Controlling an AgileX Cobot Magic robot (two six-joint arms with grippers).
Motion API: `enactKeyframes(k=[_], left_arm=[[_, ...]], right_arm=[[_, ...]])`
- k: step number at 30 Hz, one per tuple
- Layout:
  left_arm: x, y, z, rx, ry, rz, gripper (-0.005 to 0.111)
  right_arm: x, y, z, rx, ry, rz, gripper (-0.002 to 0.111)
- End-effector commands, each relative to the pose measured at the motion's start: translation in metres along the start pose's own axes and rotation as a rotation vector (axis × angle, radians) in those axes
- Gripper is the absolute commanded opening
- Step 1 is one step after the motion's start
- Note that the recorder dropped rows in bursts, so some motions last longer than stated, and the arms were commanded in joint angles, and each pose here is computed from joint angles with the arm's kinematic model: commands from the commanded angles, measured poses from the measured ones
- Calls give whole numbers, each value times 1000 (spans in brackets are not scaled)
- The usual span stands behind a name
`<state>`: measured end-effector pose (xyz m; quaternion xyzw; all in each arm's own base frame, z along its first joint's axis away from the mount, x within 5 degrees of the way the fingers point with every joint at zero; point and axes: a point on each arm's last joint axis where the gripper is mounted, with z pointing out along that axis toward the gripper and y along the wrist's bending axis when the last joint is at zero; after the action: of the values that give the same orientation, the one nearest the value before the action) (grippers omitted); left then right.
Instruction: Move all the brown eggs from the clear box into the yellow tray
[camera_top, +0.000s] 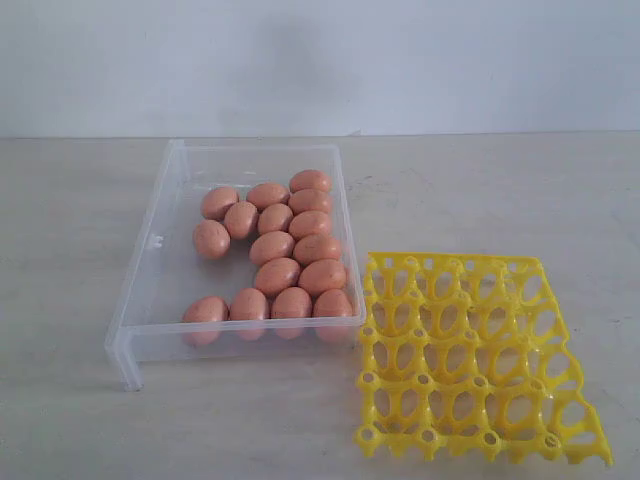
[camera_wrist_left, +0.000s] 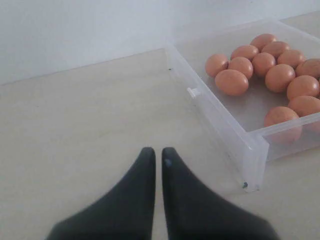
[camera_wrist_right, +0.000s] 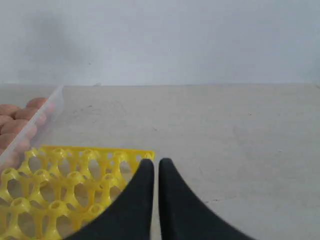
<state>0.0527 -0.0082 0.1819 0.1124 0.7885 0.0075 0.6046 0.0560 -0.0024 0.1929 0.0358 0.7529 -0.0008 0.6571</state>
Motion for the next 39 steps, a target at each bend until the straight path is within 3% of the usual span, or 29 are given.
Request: enactKeyframes(k=[1, 3, 5, 7, 9, 10, 12, 13, 14, 16, 17, 19, 20, 21, 23, 26, 29, 30, 34, 39], left_arm=[[1, 0, 0, -4, -1, -12, 4], [1, 0, 0, -4, -1, -12, 4], [1, 0, 0, -4, -1, -12, 4], [1, 0, 0, -4, -1, -12, 4], [1, 0, 0, -4, -1, -12, 4], [1, 0, 0, -4, -1, -12, 4], [1, 0, 0, -4, -1, -12, 4], [1, 0, 0, -4, -1, -12, 4], [1, 0, 0, -4, -1, -12, 4], [1, 0, 0, -4, -1, -12, 4], [1, 0, 0, -4, -1, -12, 4], [1, 0, 0, -4, -1, -12, 4], [1, 0, 0, -4, -1, -12, 4], [1, 0, 0, -4, -1, -12, 4], [1, 0, 0, -4, -1, -12, 4], [1, 0, 0, -4, -1, -12, 4], [1, 0, 0, -4, -1, -12, 4], [1, 0, 0, -4, -1, -12, 4], [1, 0, 0, -4, -1, -12, 4], [1, 0, 0, -4, -1, -12, 4]], right_arm=[[-13, 1, -1, -37, -140, 331, 0], [-23, -1, -3, -72, -254, 650, 0], [-31, -6, -6, -119, -352, 1063, 0], [-38, -15, -10, -151, -478, 1325, 0], [-49, -36, -24, -113, -805, 1485, 0], [-47, -56, -34, -29, -1054, 1692, 0], [-55, -75, -52, 72, -1384, 1887, 0], [-67, -80, -62, 151, -1529, 1853, 0], [-84, -79, -63, 201, -1519, 1731, 0], [-130, -68, -66, 224, -1472, 1280, 0], [-160, -54, -57, 238, -1332, 934, 0], [-212, -16, -14, 224, -870, 118, 0], [-225, -4, 7, 185, -706, -123, 0], [-236, 4, 37, 113, -518, -228, 0], [-236, 10, 102, 8, -154, -280, 0], [-208, 15, 177, -143, 397, -333, 0], [-163, 32, 225, -364, 996, -159, 0], [-157, 43, 233, -455, 1111, -98, 0], [-128, 89, 273, -661, 1167, -1, 0], [-127, 152, 277, -981, 1049, -153, 0]])
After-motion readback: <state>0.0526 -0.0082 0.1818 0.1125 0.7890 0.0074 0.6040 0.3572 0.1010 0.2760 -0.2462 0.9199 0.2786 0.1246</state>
